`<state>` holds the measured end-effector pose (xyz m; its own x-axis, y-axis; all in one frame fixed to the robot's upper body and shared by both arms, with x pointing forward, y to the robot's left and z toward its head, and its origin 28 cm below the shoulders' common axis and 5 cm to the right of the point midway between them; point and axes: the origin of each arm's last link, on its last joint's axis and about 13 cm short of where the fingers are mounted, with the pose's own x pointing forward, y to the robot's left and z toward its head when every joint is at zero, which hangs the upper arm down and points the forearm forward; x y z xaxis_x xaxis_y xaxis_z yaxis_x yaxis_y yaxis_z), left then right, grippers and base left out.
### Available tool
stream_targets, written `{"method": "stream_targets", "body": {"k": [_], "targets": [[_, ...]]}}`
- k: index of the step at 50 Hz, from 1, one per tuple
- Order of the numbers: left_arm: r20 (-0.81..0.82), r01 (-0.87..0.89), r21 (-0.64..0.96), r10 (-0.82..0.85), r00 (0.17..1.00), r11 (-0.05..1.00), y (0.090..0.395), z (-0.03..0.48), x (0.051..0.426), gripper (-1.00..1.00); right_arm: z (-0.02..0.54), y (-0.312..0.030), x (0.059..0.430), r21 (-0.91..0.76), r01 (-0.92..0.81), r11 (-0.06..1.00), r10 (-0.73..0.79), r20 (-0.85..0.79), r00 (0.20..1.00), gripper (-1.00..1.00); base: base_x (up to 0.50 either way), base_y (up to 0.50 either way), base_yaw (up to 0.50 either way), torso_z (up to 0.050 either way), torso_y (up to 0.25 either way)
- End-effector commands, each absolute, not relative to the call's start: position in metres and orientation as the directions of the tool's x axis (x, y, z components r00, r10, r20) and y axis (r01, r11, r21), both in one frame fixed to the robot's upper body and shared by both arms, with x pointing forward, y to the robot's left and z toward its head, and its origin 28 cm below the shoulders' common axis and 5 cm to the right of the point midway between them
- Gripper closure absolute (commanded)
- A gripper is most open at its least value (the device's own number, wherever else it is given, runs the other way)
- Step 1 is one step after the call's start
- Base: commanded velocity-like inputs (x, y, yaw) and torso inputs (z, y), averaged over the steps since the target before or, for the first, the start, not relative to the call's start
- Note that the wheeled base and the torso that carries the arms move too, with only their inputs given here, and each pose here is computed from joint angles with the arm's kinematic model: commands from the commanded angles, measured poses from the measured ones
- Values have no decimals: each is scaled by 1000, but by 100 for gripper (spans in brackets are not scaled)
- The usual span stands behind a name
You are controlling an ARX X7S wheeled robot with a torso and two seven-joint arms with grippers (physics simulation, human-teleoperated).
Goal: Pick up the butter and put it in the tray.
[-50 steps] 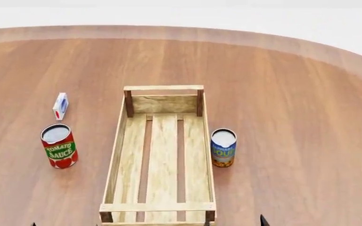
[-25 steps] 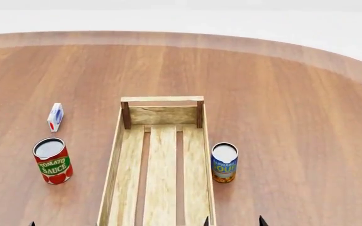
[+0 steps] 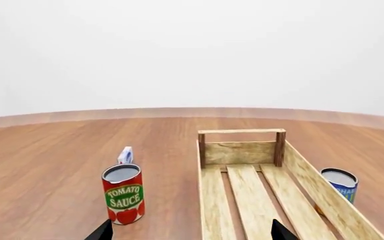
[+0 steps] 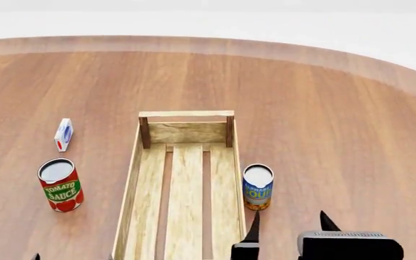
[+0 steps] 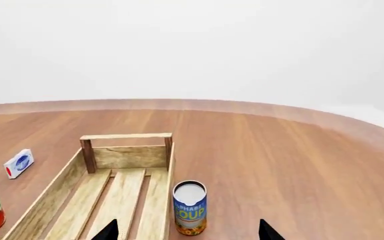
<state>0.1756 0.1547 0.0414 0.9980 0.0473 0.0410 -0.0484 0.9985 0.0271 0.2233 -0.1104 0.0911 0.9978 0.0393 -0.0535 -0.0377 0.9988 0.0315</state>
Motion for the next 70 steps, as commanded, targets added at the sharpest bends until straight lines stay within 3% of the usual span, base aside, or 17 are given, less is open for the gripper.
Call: {"method": "stream_targets", "body": {"k": [1, 10, 14, 19, 23, 27, 30, 41, 53, 58, 70], "targets": [[41, -59, 17, 59, 997, 998, 153, 44, 176, -100, 145, -122, 225, 15, -173, 985, 174, -86, 981, -100, 0, 0, 0, 0, 0], [45, -63, 11, 62, 997, 998, 153, 47, 176, -100, 207, -130, 242, -54, -268, 962, 269, 15, 963, -100, 0, 0, 0, 0, 0], [45, -63, 11, 62, 997, 998, 153, 46, 176, -100, 232, -134, 248, -43, -336, 941, 332, -78, 940, -100, 0, 0, 0, 0, 0], [45, -62, 16, 61, 997, 998, 153, 46, 176, -100, 246, -134, 260, -187, -385, 904, 356, -169, 919, -100, 0, 0, 0, 0, 0], [45, -64, 16, 63, 997, 998, 154, 45, 176, -100, 250, -134, 262, -442, -484, 755, 383, -300, 873, -100, 0, 0, 0, 0, 0], [42, -60, 18, 59, 997, 998, 154, 44, 176, -100, 249, -133, 264, -533, -571, 624, 365, -447, 817, -100, 0, 0, 0, 0, 0], [41, -60, 19, 59, 997, 998, 154, 43, 177, -100, 248, -132, 269, -557, -593, 582, 344, -493, 799, -100, 0, 0, 0, 0, 0], [39, -59, 20, 58, 998, 998, 154, 41, 178, -100, 242, -125, 255, -531, -741, 411, 391, -632, 670, -100, 0, 0, 0, 0, 0], [39, -59, 22, 58, 998, 998, 154, 41, 180, -100, 241, -121, 247, -507, -808, 301, 396, -705, 589, -100, 0, 0, 0, 0, 0], [38, -57, 23, 57, 998, 998, 154, 41, 180, -100, 238, -122, 232, -340, -920, 194, 459, -797, 392, -100, 0, 0, 0, 0, 0], [36, -56, 24, 55, 998, 998, 154, 40, 181, -100, 227, -118, 233, -284, -941, 186, 450, -826, 339, -100, 0, 0, 0, 0, 0]]}}
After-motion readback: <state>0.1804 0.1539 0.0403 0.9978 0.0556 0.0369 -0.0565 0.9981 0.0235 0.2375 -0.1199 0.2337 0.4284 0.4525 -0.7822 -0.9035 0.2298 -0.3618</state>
